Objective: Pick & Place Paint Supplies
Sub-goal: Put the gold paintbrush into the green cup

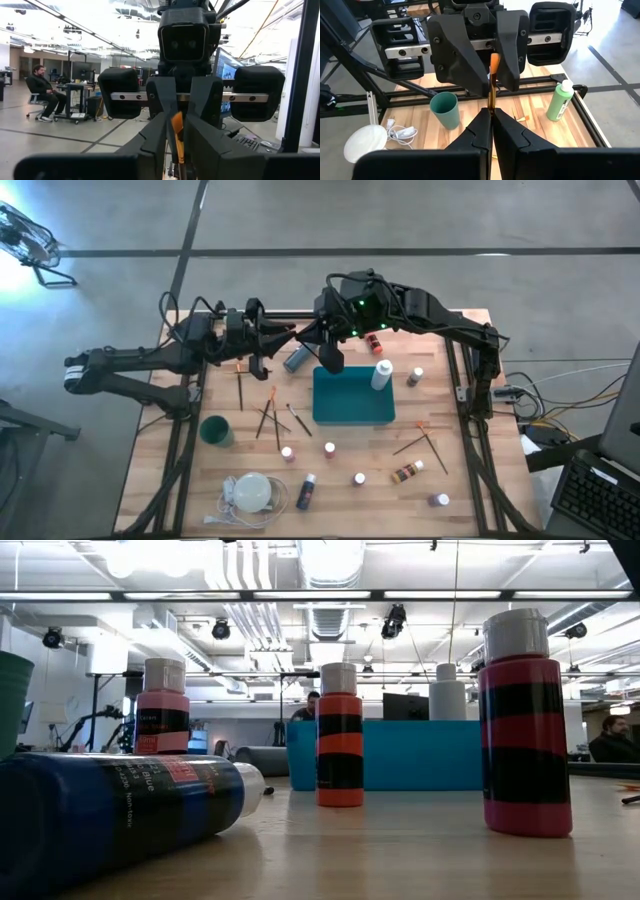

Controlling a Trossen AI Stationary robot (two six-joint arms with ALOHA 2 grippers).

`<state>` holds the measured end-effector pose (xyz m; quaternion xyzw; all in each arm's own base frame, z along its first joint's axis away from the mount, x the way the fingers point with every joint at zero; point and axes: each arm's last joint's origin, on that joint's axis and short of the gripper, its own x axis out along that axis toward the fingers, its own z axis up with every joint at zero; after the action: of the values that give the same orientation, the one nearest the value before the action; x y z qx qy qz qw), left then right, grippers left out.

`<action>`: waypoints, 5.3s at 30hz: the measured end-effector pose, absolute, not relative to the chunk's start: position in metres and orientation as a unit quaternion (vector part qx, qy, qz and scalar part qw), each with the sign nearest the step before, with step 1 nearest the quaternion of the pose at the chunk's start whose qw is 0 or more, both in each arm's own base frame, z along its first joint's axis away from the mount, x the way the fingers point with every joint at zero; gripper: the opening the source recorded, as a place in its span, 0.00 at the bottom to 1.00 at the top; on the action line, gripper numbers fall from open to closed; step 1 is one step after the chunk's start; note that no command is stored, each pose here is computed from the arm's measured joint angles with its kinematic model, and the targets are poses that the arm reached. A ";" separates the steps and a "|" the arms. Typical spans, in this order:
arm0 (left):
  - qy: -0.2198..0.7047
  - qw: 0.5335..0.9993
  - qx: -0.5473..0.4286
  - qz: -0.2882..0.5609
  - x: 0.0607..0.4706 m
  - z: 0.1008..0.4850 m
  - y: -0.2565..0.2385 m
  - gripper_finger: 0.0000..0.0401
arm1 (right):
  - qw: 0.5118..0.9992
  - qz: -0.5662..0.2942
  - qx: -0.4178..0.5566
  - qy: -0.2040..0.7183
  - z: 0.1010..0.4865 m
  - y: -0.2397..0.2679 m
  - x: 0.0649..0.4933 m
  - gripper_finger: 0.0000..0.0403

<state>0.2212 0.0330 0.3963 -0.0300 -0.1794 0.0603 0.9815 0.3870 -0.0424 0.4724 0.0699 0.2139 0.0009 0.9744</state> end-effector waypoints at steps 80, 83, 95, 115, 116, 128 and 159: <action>-0.088 0.975 -0.092 0.181 -0.010 0.540 0.006 0.01 | 0.898 -0.301 0.093 0.308 0.508 -0.058 0.257 0.23; -0.048 0.979 -0.092 0.173 -0.002 0.545 0.006 0.01 | 0.897 -0.303 0.093 0.308 0.508 -0.059 0.256 0.23; 0.088 0.976 -0.116 0.165 0.041 0.526 0.011 0.01 | 0.894 -0.305 0.096 0.315 0.507 -0.059 0.256 0.30; 0.051 0.991 -0.125 -0.013 0.142 0.454 -0.025 0.01 | 0.887 -0.327 0.093 0.312 0.507 -0.064 0.255 0.33; 0.042 0.991 -0.124 -0.012 0.140 0.453 -0.030 0.01 | 0.887 -0.327 0.093 0.312 0.506 -0.064 0.255 0.33; 0.002 0.988 -0.106 0.109 0.086 0.447 -0.079 0.01 | 0.883 -0.336 0.095 0.314 0.504 -0.070 0.258 0.27; 0.012 0.986 -0.059 0.153 0.062 0.428 -0.061 0.01 | 0.870 -0.337 0.092 0.349 0.489 -0.079 0.276 0.41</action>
<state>0.0618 -0.0610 0.4282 -0.0589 0.0124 0.1534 0.9863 0.2755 -0.0789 0.4892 0.0922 0.3486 -0.3373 0.8696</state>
